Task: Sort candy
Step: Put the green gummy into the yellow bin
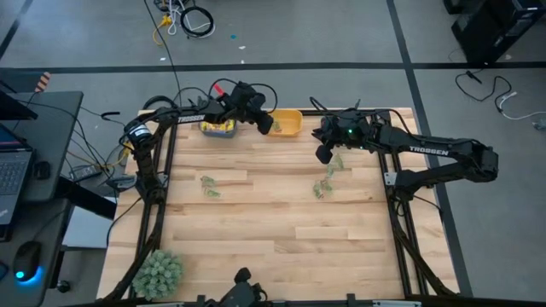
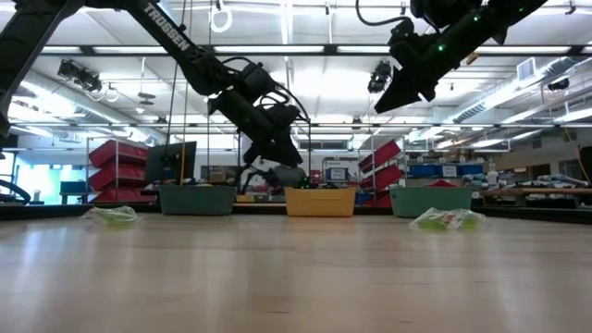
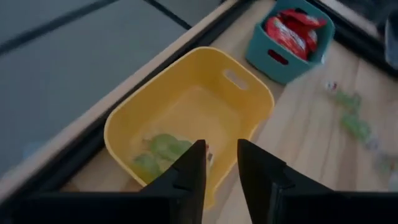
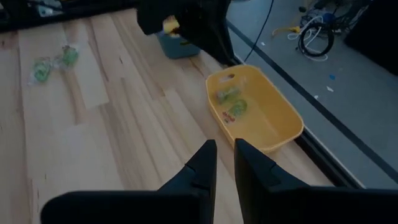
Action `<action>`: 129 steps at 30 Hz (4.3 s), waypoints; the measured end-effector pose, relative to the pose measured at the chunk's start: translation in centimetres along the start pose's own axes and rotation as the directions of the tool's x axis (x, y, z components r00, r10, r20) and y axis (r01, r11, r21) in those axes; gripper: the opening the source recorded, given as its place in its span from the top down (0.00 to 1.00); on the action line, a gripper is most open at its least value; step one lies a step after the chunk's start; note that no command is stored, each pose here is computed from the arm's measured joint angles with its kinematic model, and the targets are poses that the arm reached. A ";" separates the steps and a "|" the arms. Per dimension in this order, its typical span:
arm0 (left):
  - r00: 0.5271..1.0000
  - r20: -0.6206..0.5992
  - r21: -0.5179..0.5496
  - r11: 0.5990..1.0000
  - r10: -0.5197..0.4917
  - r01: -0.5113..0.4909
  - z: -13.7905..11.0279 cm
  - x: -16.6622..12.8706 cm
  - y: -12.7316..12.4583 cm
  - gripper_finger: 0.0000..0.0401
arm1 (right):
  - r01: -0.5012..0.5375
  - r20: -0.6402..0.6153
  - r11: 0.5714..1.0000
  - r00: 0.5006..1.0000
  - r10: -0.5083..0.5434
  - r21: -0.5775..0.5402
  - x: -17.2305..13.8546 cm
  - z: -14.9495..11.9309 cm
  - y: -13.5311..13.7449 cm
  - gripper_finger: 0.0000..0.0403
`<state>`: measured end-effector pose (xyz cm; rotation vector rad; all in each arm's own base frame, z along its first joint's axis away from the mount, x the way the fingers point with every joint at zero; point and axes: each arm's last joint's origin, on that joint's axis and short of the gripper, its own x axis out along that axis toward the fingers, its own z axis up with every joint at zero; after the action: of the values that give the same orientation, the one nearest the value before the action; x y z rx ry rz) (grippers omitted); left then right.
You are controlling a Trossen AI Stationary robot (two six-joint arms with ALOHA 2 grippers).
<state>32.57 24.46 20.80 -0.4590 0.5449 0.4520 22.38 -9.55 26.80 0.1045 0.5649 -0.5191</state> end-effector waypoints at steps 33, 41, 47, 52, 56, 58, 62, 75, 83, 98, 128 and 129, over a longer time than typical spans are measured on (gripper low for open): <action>0.863 0.378 0.473 0.871 -0.335 0.131 -12.5 -9.7 -8.3 1.00 | -0.062 -0.361 0.957 0.917 0.167 0.284 0.8 -10.0 7.9 0.85; 0.846 0.435 0.453 0.887 -0.309 0.091 -16.6 -10.6 -7.5 1.00 | 0.001 -0.416 0.936 0.896 0.155 0.351 1.3 -11.8 7.7 0.67; 0.809 0.491 0.439 0.894 -0.324 0.092 -18.8 -11.9 -6.8 1.00 | 0.000 -0.407 0.933 0.900 0.157 0.359 2.5 -12.5 8.0 0.65; 0.789 0.525 0.423 0.902 -0.321 0.085 -20.0 -12.7 -6.4 1.00 | 0.018 -0.445 0.946 0.885 0.136 0.325 4.0 -13.5 8.3 0.68; 0.771 0.548 0.409 0.908 -0.324 0.090 -20.5 -13.2 -6.1 1.00 | -0.026 -0.405 0.951 0.901 0.156 0.309 5.0 -13.6 8.8 0.74; 0.774 0.546 0.408 0.909 -0.321 0.089 -20.7 -13.3 -6.0 1.00 | -0.066 -0.381 0.951 0.906 0.184 0.303 5.3 -13.4 9.0 0.81; 0.768 0.554 0.407 0.909 -0.321 0.087 -20.7 -13.4 -6.0 1.00 | -0.120 -0.341 0.957 0.916 0.210 0.265 5.3 -12.8 9.2 0.97; 0.769 0.558 0.401 0.913 -0.311 0.079 -20.7 -13.4 -6.0 1.00 | -0.055 -0.107 0.966 0.991 0.085 0.254 7.1 -4.4 6.5 1.00; 0.770 0.557 0.402 0.912 -0.311 0.078 -20.7 -13.4 -6.0 1.00 | 0.105 -0.025 0.917 0.994 -0.104 0.385 10.8 -0.1 -0.8 1.00; 0.772 0.568 0.407 0.913 -0.284 0.036 -20.7 -13.4 -5.9 1.00 | 0.179 -0.112 0.821 0.984 -0.140 0.543 20.9 0.2 -5.7 1.00; 0.780 0.560 0.407 0.913 -0.280 0.036 -20.8 -13.3 -5.9 1.00 | -0.134 -0.449 0.981 0.874 0.184 0.141 7.1 2.1 3.6 0.86; 0.780 0.560 0.407 0.913 -0.280 0.036 -20.8 -13.3 -5.9 1.00 | -0.143 -0.479 0.979 0.855 0.196 0.144 6.6 1.4 4.6 0.86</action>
<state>17.44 5.13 14.44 0.0321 -0.0514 0.2924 30.11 -8.83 24.23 0.3921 1.0199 -0.3450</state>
